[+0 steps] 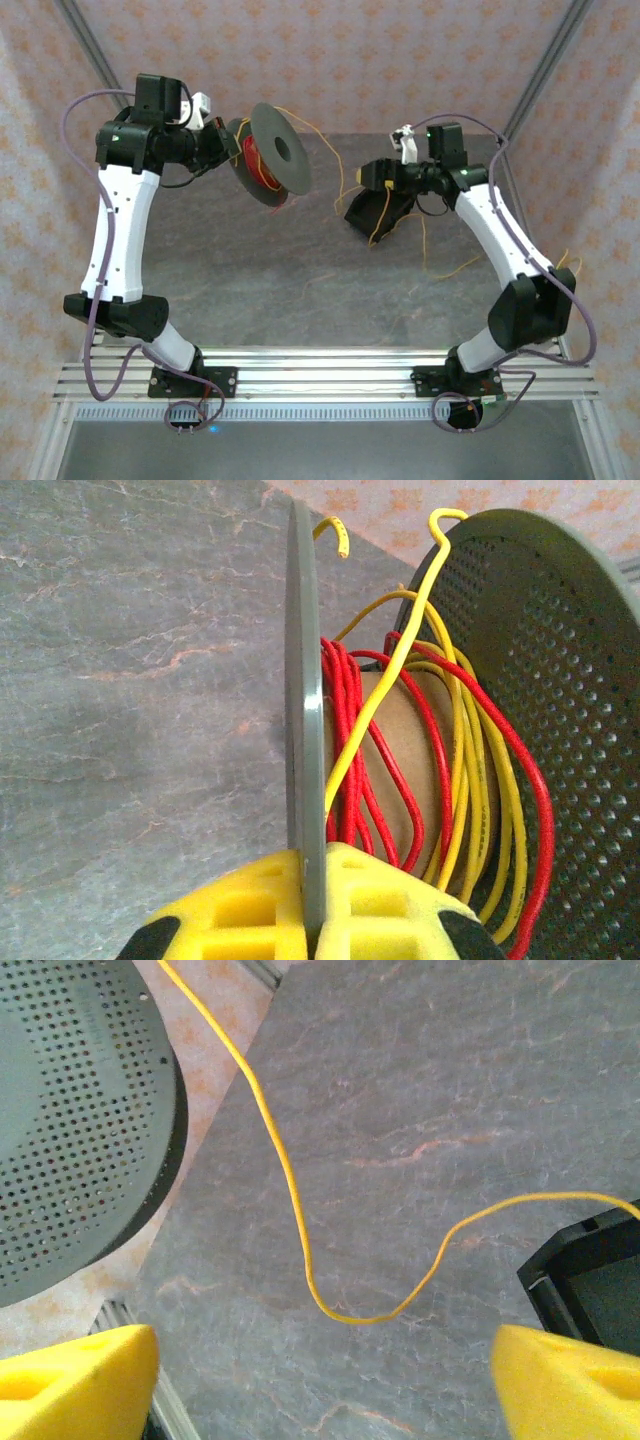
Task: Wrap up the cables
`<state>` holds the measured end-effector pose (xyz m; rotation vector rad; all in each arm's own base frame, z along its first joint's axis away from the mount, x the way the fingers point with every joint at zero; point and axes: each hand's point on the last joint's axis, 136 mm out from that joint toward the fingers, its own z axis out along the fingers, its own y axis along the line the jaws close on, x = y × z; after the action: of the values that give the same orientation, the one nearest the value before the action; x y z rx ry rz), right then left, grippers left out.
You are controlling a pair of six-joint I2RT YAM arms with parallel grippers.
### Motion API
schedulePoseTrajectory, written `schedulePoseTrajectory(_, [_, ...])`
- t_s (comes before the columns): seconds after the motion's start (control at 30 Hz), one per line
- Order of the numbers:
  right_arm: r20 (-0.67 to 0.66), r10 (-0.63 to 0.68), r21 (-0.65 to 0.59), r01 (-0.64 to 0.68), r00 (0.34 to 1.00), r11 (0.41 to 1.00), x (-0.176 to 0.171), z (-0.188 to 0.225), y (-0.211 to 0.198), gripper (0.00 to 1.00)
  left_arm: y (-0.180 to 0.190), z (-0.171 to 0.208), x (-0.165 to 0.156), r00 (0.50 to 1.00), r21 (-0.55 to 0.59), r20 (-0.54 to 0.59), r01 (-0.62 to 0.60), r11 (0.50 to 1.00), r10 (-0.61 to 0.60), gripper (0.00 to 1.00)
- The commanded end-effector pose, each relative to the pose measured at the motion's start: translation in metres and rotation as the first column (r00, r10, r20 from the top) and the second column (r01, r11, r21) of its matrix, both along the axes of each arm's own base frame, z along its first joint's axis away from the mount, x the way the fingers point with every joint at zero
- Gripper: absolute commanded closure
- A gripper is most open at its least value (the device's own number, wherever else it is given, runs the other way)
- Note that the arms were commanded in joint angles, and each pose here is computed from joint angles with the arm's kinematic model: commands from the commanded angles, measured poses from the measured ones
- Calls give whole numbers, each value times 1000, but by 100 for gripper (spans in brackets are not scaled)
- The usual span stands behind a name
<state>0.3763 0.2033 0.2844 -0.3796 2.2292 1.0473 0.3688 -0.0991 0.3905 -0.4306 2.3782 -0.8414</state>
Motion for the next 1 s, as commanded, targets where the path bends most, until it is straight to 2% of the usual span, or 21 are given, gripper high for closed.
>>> schedulePoseTrajectory(0.0, [231, -4, -101, 29, 973, 994, 5, 13, -2, 13, -4, 53, -4, 986, -100, 168, 2, 995, 15, 100])
schedulePoseTrajectory(0.07, [270, 44, -163, 1, 962, 987, -4, 9, 6, 11, -3, 57, -6, 983, -114, 180, -4, 994, 24, 100])
schedulePoseTrajectory(0.13, [270, 81, -208, -24, 959, 978, -6, 3, 11, 20, -4, 61, -8, 981, -131, 190, -9, 991, 34, 100])
schedulePoseTrajectory(0.23, [230, 90, -202, -42, 969, 978, 2, -10, 19, 34, -3, 66, -11, 978, -142, 202, -13, 990, 42, 100])
schedulePoseTrajectory(0.33, [179, 95, -170, -65, 979, 983, 9, -22, 28, 35, -1, 69, -14, 977, -148, 206, -23, 989, 54, 100])
schedulePoseTrajectory(0.5, [159, 107, -103, -91, 982, 990, 14, -36, 50, 21, 1, 76, -18, 975, -168, 210, -29, 985, 65, 100])
schedulePoseTrajectory(0.53, [168, 99, -83, -86, 981, 993, 16, -37, 53, 14, 1, 76, -18, 976, -169, 210, -30, 985, 66, 100])
schedulePoseTrajectory(0.57, [178, 92, -63, -82, 980, 995, 17, -36, 55, 0, 2, 77, -18, 975, -170, 211, -31, 985, 68, 100])
schedulePoseTrajectory(0.67, [204, 63, -13, -61, 977, 998, 22, -37, 57, 1, 1, 77, -19, 976, -171, 207, -30, 985, 66, 100])
schedulePoseTrajectory(0.77, [176, 30, -10, -28, 984, 1000, 28, -37, 55, 1, 3, 78, -22, 975, -168, 208, -40, 985, 75, 100])
schedulePoseTrajectory(0.8, [124, -35, -25, 39, 992, 999, 34, -42, 50, 1, 4, 77, -22, 975, -165, 204, -49, 985, 83, 100])
schedulePoseTrajectory(0.83, [85, -47, -29, 49, 995, 998, 37, -43, 49, 1, 6, 76, -22, 976, -162, 198, -59, 985, 91, 100])
schedulePoseTrajectory(0.97, [107, -5, -74, 13, 994, 997, 33, -45, 55, 1, 8, 77, -22, 975, -165, 195, -79, 983, 111, 100])
